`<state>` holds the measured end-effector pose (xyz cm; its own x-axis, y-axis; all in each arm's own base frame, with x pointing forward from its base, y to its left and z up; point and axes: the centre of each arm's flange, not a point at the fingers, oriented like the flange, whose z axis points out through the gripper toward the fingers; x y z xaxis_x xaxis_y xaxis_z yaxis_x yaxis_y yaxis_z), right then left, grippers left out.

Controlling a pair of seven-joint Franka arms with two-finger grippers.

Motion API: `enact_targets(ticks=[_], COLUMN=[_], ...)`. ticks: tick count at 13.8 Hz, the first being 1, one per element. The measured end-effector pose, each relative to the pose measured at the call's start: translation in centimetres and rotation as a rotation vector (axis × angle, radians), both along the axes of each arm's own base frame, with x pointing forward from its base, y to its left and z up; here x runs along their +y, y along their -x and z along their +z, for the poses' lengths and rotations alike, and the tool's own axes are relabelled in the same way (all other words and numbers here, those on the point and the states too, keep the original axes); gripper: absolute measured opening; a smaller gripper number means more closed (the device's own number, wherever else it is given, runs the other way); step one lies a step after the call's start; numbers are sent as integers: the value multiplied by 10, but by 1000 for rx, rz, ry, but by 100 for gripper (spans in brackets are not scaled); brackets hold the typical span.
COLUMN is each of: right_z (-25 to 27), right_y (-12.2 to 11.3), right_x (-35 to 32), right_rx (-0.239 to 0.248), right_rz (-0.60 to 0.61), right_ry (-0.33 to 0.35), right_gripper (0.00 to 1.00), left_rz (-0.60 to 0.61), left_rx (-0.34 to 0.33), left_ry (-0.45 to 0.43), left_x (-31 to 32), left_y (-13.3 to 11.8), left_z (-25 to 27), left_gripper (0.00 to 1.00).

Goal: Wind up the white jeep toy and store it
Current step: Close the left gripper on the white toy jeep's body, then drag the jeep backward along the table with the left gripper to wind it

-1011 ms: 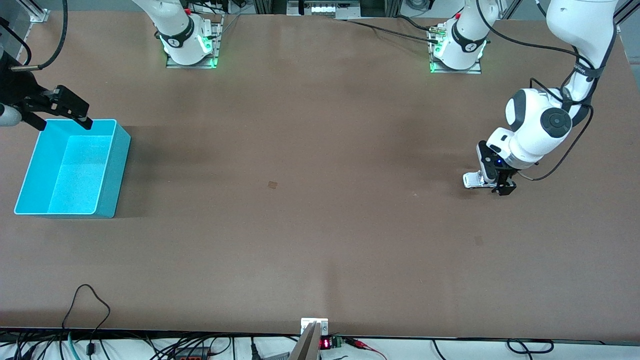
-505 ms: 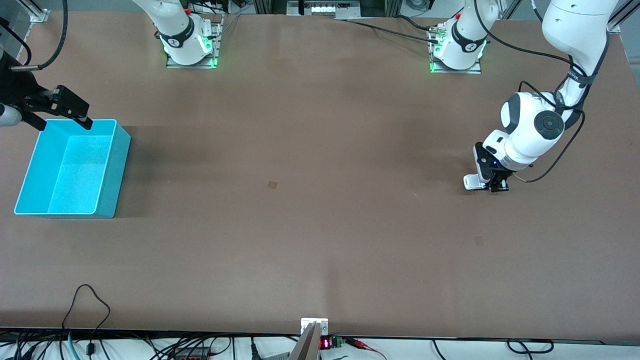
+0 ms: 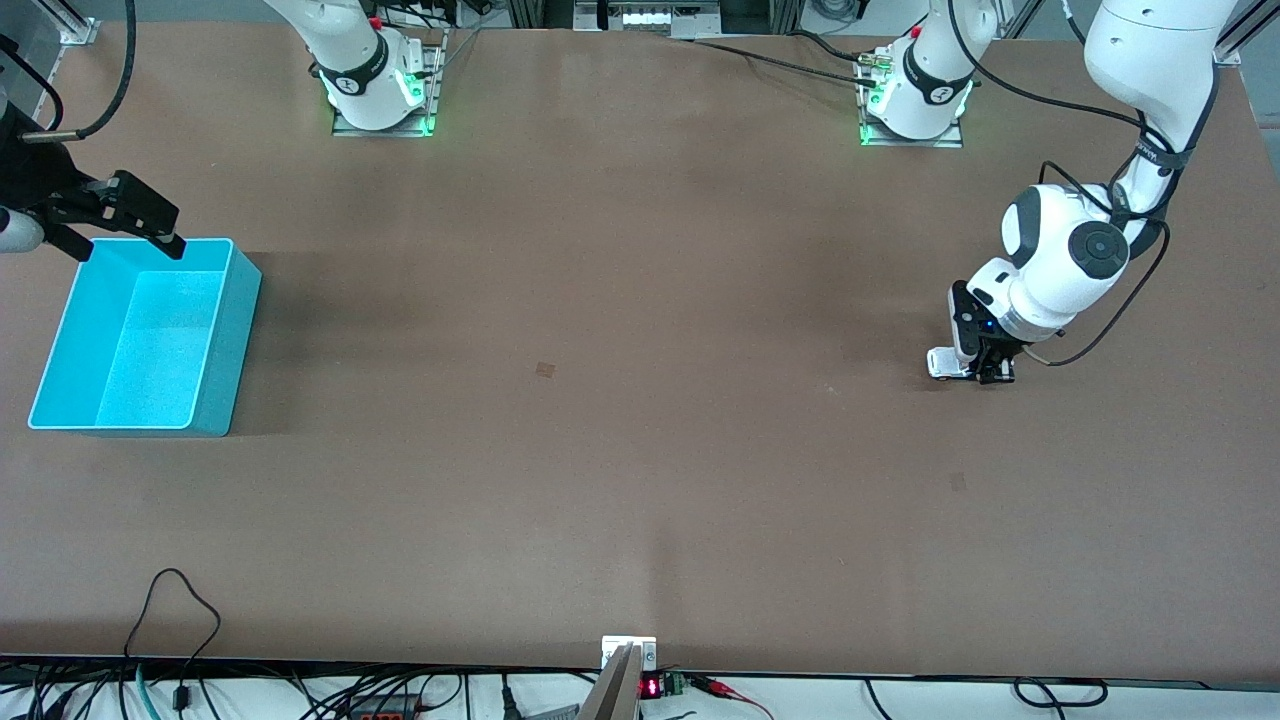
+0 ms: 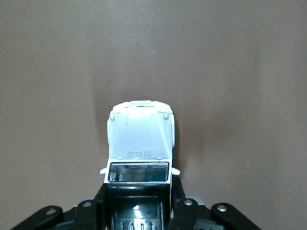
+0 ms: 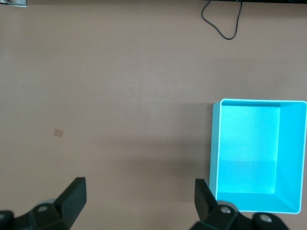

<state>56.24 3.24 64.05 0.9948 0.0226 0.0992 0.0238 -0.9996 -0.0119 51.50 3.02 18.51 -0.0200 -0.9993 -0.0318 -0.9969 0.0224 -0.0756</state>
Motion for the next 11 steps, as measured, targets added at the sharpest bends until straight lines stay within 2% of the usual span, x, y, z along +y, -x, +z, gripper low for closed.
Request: enact_targets(ticks=[6, 11], right_z=[0, 0], right_y=[0, 0], right_x=[0, 0], right_rx=[0, 0], right_rz=[0, 0], right_ry=[0, 0], right_gripper=[100, 100], left_rz=[7, 23], left_rx=[1, 0], left_ry=[-1, -8], left_x=[10, 56], left_y=[0, 2], left_z=[-1, -1], left_gripper=[51, 51])
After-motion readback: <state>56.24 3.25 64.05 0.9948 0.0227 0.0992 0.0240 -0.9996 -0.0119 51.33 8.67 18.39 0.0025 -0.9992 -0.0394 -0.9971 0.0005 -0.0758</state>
